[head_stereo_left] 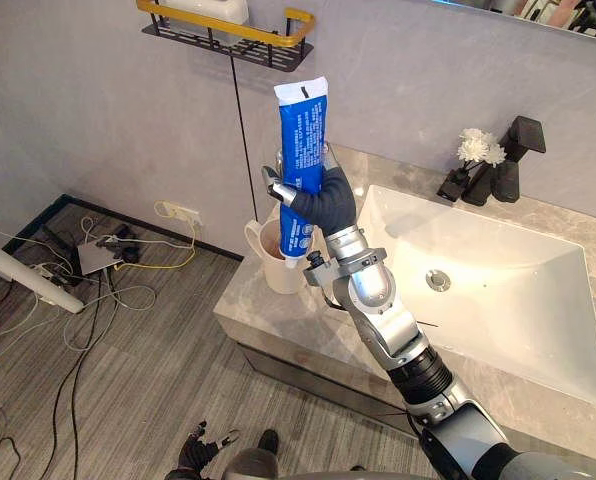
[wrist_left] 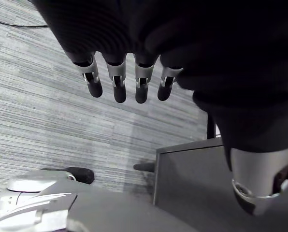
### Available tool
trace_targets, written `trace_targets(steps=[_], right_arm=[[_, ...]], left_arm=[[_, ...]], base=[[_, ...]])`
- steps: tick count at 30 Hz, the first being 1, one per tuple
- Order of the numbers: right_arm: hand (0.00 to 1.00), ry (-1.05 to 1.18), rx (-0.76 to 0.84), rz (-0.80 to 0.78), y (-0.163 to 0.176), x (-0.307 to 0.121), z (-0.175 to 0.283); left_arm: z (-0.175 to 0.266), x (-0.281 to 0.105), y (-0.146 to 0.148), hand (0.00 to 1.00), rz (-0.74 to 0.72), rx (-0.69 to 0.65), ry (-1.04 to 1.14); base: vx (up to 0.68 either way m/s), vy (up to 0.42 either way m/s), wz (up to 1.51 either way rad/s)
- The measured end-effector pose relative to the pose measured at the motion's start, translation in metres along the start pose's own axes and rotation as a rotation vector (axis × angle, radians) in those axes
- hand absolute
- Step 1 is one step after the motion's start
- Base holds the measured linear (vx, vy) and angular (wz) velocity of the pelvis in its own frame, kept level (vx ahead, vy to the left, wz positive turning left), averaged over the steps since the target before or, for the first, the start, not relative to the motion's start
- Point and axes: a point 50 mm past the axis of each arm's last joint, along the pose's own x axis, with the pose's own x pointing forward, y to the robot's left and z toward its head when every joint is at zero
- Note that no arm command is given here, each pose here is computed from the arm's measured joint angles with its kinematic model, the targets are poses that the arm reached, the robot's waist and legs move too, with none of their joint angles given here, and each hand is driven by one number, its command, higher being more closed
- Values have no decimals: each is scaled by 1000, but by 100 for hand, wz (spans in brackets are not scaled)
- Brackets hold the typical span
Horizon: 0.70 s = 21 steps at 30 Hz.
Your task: Organize washtable
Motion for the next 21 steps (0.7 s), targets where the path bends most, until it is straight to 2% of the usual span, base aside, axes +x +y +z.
trace_targets(steps=[21], right_arm=[[100, -80, -40, -77, -16, 17, 16]], left_arm=[[0, 0, 0, 0, -2, 0, 0]], base=[[0, 0, 1]])
